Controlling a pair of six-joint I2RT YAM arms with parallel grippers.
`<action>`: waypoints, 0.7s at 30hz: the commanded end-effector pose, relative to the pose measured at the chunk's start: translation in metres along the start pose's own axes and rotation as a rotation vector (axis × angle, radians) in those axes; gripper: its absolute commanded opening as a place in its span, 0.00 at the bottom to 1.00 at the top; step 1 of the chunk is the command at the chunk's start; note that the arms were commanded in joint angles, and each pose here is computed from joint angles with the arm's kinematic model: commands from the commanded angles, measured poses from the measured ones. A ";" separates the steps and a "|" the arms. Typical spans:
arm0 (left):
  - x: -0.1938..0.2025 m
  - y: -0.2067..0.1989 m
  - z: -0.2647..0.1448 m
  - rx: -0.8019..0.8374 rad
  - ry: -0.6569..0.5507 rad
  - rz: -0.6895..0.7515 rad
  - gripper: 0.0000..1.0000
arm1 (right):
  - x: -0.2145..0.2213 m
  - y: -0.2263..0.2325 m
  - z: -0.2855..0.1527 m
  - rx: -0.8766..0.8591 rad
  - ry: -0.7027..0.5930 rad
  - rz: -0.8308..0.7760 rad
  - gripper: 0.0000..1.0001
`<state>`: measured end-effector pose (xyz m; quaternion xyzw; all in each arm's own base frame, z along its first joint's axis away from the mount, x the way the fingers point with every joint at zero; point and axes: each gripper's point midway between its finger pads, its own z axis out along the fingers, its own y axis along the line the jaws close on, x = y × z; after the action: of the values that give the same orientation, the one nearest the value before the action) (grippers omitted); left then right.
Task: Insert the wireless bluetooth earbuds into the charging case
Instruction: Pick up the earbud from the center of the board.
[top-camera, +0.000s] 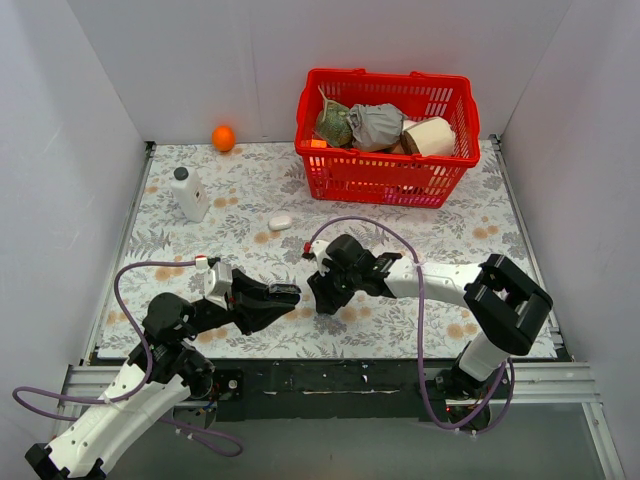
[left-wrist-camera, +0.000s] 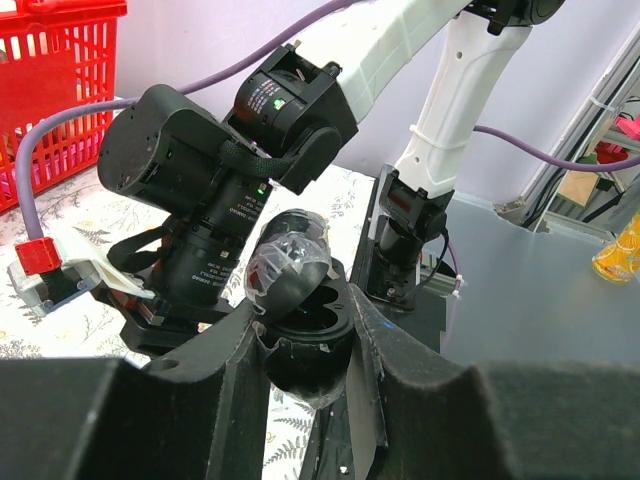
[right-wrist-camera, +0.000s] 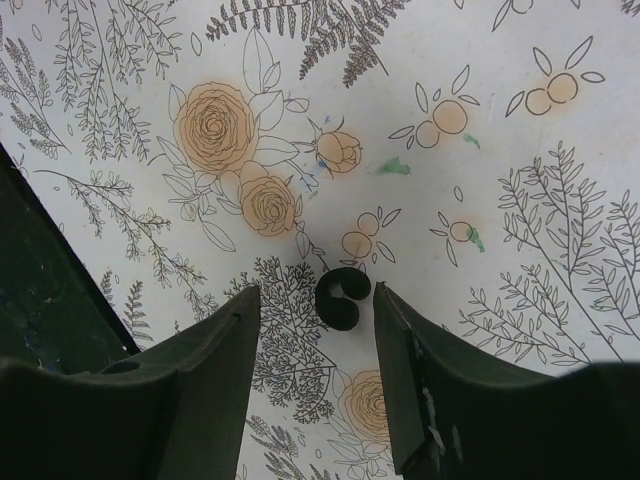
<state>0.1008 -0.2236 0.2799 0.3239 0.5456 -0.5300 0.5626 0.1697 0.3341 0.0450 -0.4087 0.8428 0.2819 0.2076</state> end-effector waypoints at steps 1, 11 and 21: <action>-0.004 0.000 0.000 -0.006 -0.007 0.001 0.00 | -0.015 0.009 -0.008 -0.028 -0.053 -0.026 0.57; -0.001 0.000 0.001 0.001 -0.003 -0.006 0.00 | -0.006 0.022 0.001 -0.055 -0.018 -0.037 0.51; 0.000 -0.001 -0.001 -0.002 -0.007 -0.007 0.00 | 0.004 0.012 0.007 -0.008 0.011 -0.019 0.50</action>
<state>0.1001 -0.2236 0.2802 0.3212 0.5465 -0.5332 0.5602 0.1554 0.3419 0.0453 -0.4234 0.8350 0.2874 0.2021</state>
